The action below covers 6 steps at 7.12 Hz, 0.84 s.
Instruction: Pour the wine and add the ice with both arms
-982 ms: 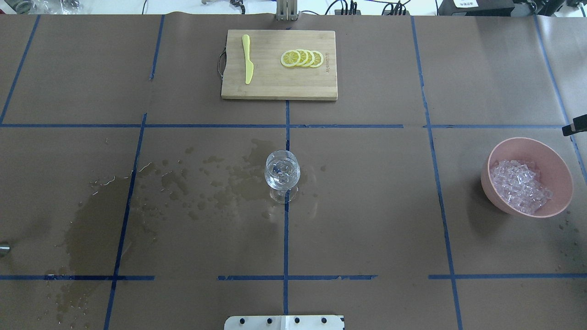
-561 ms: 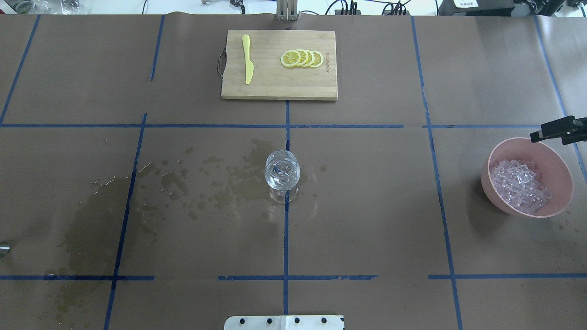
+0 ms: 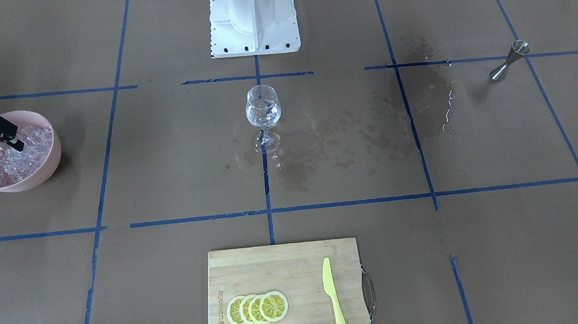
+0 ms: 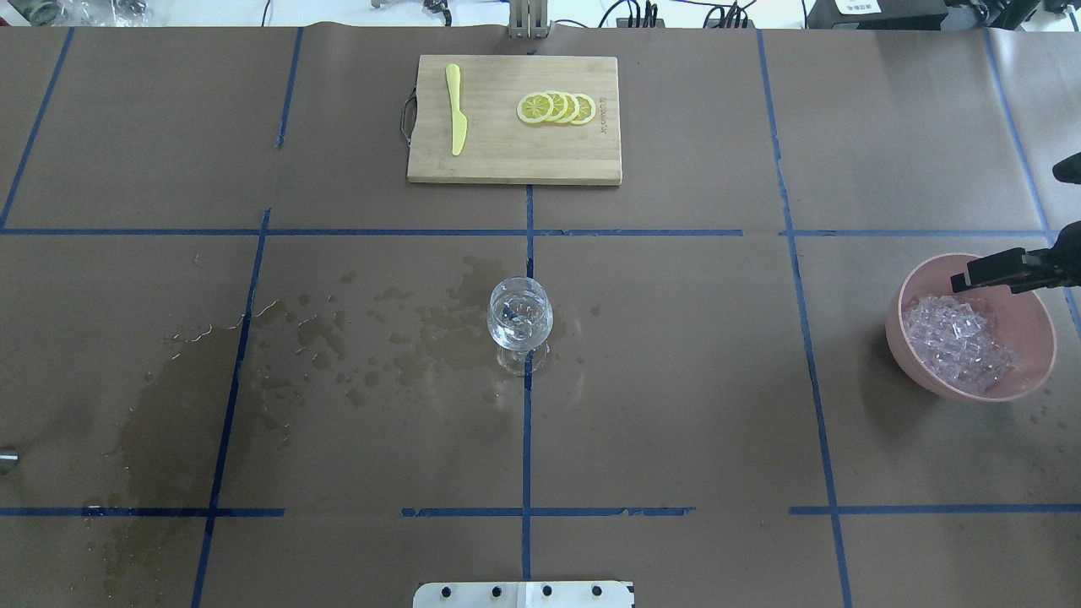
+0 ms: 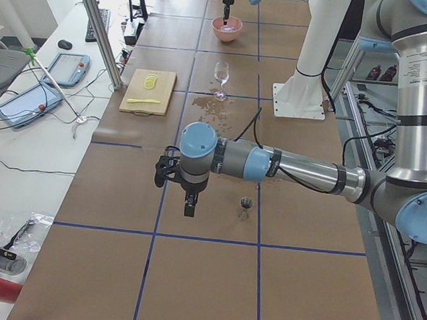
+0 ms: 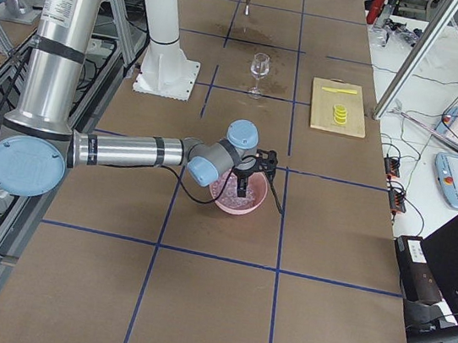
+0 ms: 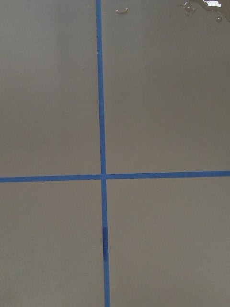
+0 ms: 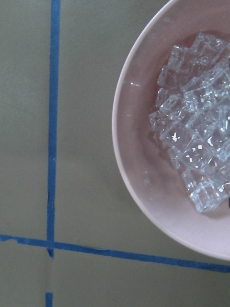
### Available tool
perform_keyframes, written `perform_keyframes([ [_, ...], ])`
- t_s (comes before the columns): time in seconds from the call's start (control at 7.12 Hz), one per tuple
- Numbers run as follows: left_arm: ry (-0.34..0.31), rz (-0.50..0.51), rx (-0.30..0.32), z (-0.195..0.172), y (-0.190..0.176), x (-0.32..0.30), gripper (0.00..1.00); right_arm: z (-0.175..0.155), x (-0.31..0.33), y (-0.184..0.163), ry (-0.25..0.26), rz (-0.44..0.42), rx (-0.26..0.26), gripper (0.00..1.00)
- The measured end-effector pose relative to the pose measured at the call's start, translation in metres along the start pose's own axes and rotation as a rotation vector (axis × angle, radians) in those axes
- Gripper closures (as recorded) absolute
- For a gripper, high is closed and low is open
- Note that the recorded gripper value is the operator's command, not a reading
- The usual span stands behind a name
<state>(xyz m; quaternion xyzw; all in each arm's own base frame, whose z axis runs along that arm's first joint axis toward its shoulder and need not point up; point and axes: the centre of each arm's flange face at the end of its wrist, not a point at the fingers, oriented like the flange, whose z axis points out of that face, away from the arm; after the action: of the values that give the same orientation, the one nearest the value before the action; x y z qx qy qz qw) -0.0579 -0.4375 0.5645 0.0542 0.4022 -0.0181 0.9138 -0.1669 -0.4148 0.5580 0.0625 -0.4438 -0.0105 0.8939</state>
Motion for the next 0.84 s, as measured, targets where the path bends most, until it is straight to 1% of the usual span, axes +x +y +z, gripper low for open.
perform_keyframes([
  [0.14,-0.001,-0.007,0.008,-0.004,0.004,-0.003,0.0,0.005,0.004,0.007,0.012,0.002,-0.013,0.25],
  [0.28,-0.002,-0.012,0.014,-0.008,0.01,-0.005,0.0,0.009,0.008,0.01,0.02,0.006,-0.022,0.29],
  [0.42,-0.002,-0.015,0.017,-0.01,0.015,-0.006,0.0,0.013,0.011,0.012,0.026,0.01,-0.029,0.3],
  [0.56,-0.003,-0.018,0.02,-0.011,0.017,-0.008,0.0,0.015,0.013,0.013,0.03,0.012,-0.032,0.34],
  [0.7,-0.003,-0.022,0.024,-0.013,0.018,-0.009,0.0,0.016,0.014,0.013,0.032,0.012,-0.035,0.45],
  [0.84,-0.004,-0.02,0.026,-0.014,0.019,-0.011,0.0,0.017,0.013,0.013,0.032,0.011,-0.036,0.46],
])
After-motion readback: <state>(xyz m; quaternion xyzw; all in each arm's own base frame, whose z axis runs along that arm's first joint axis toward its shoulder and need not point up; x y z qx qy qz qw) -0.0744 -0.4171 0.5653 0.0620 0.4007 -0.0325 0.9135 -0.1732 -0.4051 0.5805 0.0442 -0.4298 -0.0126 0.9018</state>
